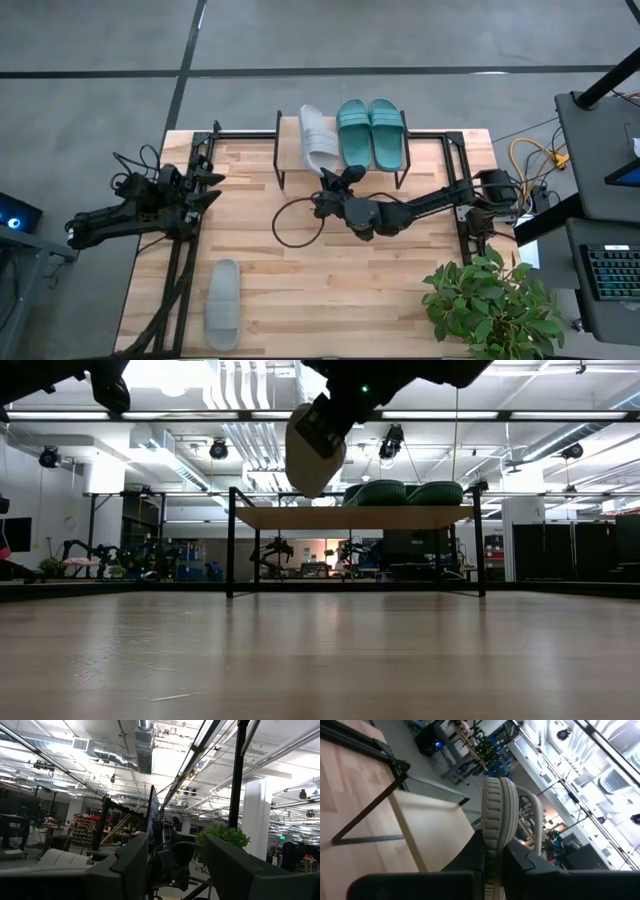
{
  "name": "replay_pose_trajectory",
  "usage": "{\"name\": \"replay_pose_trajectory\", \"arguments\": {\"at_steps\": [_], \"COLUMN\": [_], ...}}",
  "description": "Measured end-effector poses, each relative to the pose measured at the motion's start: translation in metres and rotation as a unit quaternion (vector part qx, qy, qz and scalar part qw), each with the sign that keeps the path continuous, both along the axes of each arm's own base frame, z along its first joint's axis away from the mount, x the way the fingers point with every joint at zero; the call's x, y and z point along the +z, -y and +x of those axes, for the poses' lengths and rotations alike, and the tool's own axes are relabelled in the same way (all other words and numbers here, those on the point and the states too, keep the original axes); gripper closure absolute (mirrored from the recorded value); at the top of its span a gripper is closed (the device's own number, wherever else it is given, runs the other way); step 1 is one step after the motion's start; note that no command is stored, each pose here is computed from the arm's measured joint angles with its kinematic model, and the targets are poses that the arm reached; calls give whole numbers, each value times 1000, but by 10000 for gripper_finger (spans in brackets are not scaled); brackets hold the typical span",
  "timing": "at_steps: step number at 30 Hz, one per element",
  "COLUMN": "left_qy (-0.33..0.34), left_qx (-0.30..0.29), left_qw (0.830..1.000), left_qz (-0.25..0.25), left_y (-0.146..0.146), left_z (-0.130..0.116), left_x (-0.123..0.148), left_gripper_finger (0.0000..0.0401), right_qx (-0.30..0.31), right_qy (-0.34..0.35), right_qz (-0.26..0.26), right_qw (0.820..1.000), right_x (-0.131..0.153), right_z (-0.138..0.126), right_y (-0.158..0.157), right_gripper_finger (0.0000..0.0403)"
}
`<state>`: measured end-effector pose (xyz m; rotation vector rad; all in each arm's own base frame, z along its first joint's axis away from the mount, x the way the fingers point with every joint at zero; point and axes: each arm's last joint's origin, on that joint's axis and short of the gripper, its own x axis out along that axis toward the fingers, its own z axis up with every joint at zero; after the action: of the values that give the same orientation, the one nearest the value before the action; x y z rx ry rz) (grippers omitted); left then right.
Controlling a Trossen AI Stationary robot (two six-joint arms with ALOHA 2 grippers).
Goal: Pick and place slides into the shelf
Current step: Put the top gray slide on the shelf
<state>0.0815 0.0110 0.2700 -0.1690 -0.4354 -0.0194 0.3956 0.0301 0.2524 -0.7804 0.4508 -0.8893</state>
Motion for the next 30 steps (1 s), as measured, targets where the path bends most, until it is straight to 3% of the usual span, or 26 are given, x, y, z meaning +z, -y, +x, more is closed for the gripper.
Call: {"name": "replay_pose_trajectory", "arguments": {"at_steps": [13,30], "left_qy": [0,0], "left_qx": [0,0], "left_qw": [1000,1000], "left_qz": [0,0], "left_y": [0,0], "left_z": [0,0], "left_x": [0,0], "left_gripper_finger": [225,225], "right_qx": [0,-10], "right_qy": [-46,-104], "right_qz": [-12,-41], "right_qw": [999,994], "right_x": [-8,-14], "right_z": [-2,-8], "right_y": [-1,-26], "right_gripper_finger": [380,380]}}
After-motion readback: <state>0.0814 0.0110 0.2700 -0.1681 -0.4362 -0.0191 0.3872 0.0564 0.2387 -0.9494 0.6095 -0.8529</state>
